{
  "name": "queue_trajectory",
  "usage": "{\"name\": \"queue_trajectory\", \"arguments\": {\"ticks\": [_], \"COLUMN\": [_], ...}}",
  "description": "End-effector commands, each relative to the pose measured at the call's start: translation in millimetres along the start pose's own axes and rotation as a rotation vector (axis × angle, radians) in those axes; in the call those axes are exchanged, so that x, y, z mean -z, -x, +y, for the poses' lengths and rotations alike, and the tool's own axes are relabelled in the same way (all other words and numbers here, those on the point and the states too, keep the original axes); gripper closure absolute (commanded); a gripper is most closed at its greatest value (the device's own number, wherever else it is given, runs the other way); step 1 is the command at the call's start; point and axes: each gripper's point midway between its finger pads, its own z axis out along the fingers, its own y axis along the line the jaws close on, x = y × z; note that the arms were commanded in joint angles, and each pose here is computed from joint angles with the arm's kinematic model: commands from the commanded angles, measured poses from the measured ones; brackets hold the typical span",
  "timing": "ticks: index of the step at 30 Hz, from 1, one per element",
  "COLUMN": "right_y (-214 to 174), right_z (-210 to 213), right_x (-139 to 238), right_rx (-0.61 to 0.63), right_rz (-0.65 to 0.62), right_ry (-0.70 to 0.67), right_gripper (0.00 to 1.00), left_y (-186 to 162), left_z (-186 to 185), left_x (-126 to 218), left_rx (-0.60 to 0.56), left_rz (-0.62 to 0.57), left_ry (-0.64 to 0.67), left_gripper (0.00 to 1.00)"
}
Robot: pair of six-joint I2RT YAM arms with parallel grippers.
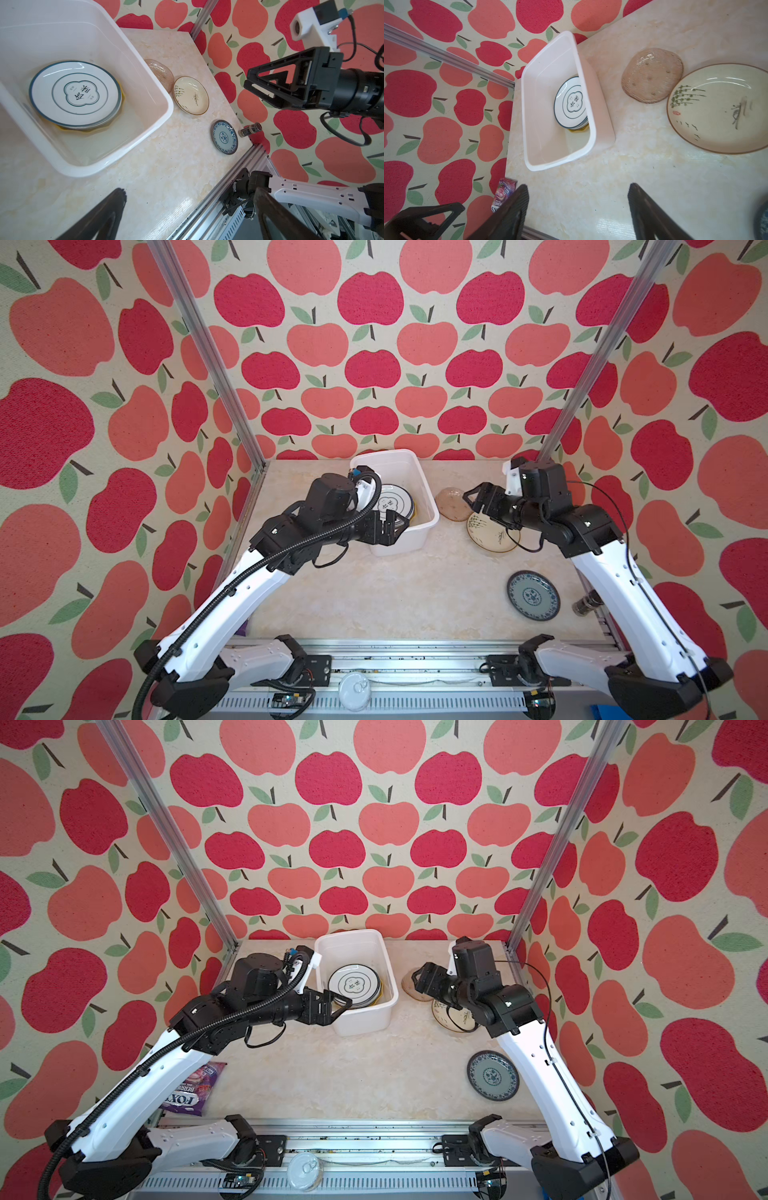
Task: Place the plates into the plastic bin on the countertop
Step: 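Move the right gripper to the cream plate with green grass painting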
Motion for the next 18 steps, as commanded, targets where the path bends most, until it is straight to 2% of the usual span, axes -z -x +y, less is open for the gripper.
{"name": "queue_trajectory", "arguments": {"ticks": [1, 8, 12, 18], "right_y": [-33, -35, -34, -33], "right_z": [-46, -140, -180, -213], "right_x": [-2, -20, -31, -36], "right_rx": [-0.076, -0.338, -0.428, -0.499], "right_rz": [0.146, 0.085, 0.062, 0.047], "right_ry": [-0.017, -0.115, -0.177, -0.22], "right_gripper": [0.21, 0.21, 0.21, 0.21], "left_y": [0, 6, 10, 13], "left_z": [-17, -64, -76, -78], "left_x": [-20, -82, -114, -145], "left_rx": [-0.112, -0.166, -0.183, -0.218], "left_rz": [0.044, 0.117, 0.163, 0.201], "left_ry": [0.013, -0.092, -0.125, -0.119], "left_gripper": [0.01, 0.01, 0.01, 0.01]}}
